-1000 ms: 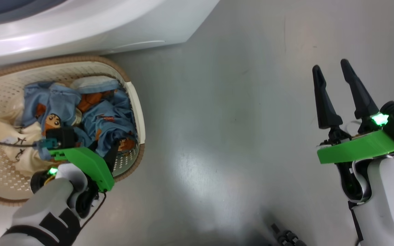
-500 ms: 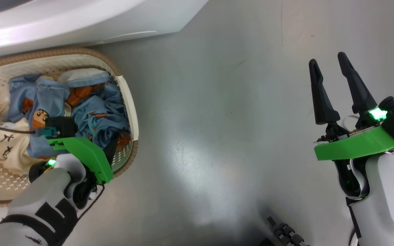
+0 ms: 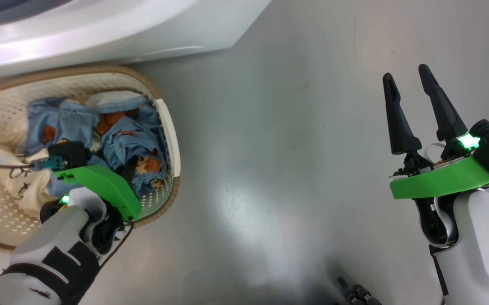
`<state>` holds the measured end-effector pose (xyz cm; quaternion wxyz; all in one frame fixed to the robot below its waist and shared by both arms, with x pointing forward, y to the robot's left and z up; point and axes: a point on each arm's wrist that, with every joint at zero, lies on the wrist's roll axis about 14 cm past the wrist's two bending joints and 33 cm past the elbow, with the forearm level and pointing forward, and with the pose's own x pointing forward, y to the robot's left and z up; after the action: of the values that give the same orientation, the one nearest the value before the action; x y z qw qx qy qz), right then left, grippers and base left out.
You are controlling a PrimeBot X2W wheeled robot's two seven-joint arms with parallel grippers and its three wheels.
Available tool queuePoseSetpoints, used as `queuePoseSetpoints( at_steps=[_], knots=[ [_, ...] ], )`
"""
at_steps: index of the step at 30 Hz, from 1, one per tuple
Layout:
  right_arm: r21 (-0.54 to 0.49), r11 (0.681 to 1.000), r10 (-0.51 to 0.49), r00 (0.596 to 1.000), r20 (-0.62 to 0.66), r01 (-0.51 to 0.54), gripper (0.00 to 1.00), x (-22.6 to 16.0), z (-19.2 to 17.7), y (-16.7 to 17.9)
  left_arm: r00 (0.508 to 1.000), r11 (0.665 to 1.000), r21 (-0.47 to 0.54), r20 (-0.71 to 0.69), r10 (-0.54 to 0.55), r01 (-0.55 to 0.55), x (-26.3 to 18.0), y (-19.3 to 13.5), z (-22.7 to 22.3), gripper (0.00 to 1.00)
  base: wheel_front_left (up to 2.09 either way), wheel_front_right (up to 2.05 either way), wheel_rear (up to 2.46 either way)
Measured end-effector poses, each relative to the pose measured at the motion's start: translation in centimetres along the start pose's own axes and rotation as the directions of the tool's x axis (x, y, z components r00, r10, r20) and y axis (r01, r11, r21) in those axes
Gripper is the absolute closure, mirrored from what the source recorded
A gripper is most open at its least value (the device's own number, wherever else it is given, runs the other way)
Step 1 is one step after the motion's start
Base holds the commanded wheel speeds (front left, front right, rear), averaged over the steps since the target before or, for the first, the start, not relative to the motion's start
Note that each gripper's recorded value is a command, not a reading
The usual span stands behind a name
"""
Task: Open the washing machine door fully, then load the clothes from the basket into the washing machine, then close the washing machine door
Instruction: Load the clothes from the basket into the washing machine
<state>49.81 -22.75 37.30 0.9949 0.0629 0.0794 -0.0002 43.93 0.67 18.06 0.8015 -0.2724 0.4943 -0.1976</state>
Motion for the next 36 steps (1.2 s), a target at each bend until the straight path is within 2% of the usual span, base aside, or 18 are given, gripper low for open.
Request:
queuePoseSetpoints(
  at_steps=[10, 15, 20, 30, 36],
  knots=[
    [0.017, 1.0, 0.002, 0.998, 0.058, -0.003, 0.0, -0.5, 2.8, 0.5, 0.984, 0.996, -0.068, 0.166, 0.064, -0.053, -3.9, 0.8, 3.5, 1.0, 0.0, 0.0, 0.0],
    [0.034, 0.999, -0.005, 0.998, 0.06, 0.002, 0.0, -1.7, 3.4, 0.7, 0.944, 0.993, -0.101, 0.316, 0.091, -0.061, -6.9, 1.0, 7.9, 1.0, 0.0, 0.0, 0.0],
    [0.047, 0.999, -0.006, 0.997, 0.08, 0.002, 0.0, -2.9, 4.6, 1.0, 0.903, 0.992, -0.116, 0.419, 0.091, -0.047, -10.2, 0.4, 9.2, 1.0, 0.0, 0.0, 0.0],
    [0.058, 0.998, 0.004, 0.994, 0.106, -0.01, 0.0, -5.5, 6.3, 1.6, 0.807, 0.999, -0.017, 0.589, 0.038, -0.035, -16.3, -1.9, 12.2, 1.0, 0.0, 0.0, 0.0],
    [0.055, 0.998, 0.003, 0.991, 0.133, -0.011, 0.0, -6.6, 7.5, 1.5, 0.727, 0.997, 0.061, 0.687, -0.003, -0.053, -20.4, -3.2, 13.9, 1.0, 0.0, 0.0, 0.0]
  ],
)
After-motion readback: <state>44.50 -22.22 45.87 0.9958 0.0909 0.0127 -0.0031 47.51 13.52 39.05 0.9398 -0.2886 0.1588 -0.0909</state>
